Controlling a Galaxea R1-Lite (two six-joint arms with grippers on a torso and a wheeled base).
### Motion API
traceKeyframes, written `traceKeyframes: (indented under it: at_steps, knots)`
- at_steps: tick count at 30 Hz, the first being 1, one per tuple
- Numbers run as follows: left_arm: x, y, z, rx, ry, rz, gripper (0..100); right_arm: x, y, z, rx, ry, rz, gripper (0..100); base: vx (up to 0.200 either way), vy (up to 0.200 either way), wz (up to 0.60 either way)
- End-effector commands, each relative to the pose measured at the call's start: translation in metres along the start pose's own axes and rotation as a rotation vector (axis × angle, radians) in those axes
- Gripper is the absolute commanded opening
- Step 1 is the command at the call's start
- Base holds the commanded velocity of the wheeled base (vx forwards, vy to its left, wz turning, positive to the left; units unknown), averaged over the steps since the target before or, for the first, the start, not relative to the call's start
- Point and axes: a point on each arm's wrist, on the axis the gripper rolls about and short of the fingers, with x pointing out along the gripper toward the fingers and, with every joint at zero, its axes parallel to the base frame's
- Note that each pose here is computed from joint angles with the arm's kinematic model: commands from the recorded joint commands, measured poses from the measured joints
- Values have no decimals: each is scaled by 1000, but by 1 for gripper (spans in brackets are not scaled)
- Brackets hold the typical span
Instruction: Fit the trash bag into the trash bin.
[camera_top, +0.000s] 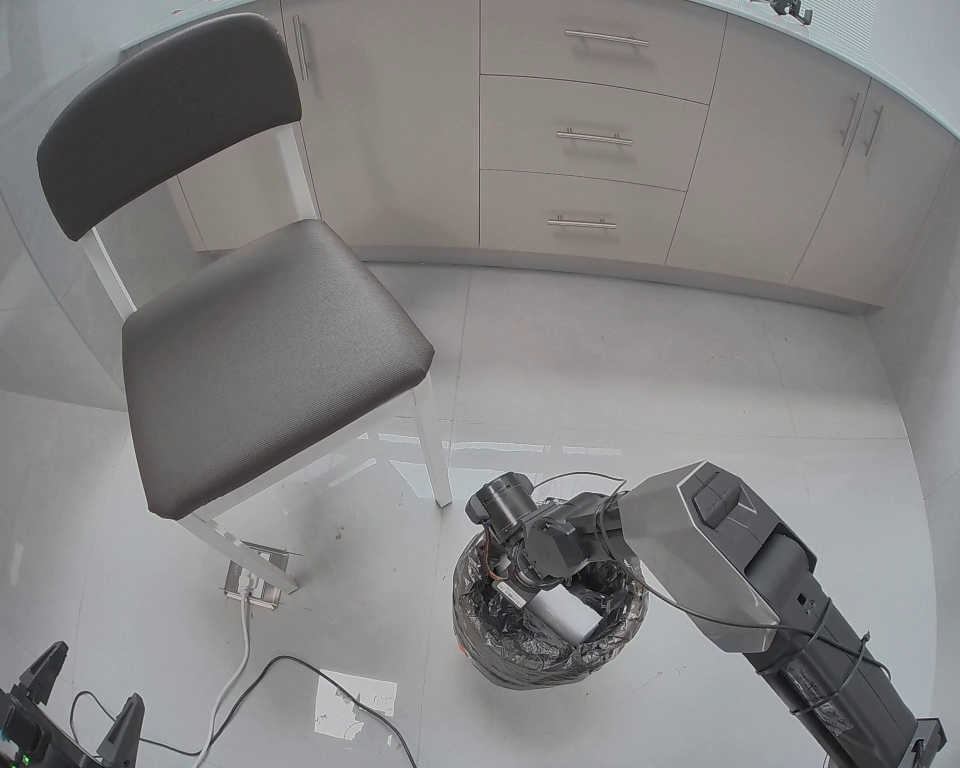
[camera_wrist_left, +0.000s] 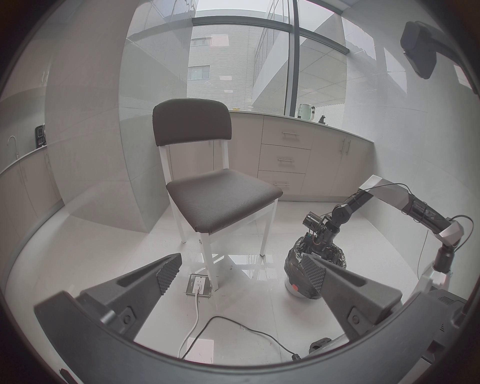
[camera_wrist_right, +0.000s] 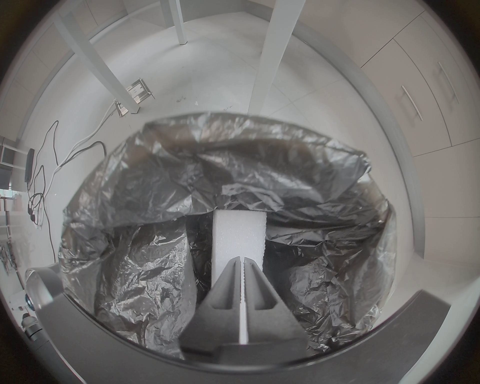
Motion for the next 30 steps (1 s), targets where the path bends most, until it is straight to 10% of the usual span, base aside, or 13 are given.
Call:
traceKeyframes:
  at_steps: [1,30]
  knots:
    - [1,0,-5,0,18,0,100,14,2,-9,0,28,1,0,0,0,0]
    - [1,0,-5,0,18,0,100,51,14,-28,57,33,-14,0,0,0,0]
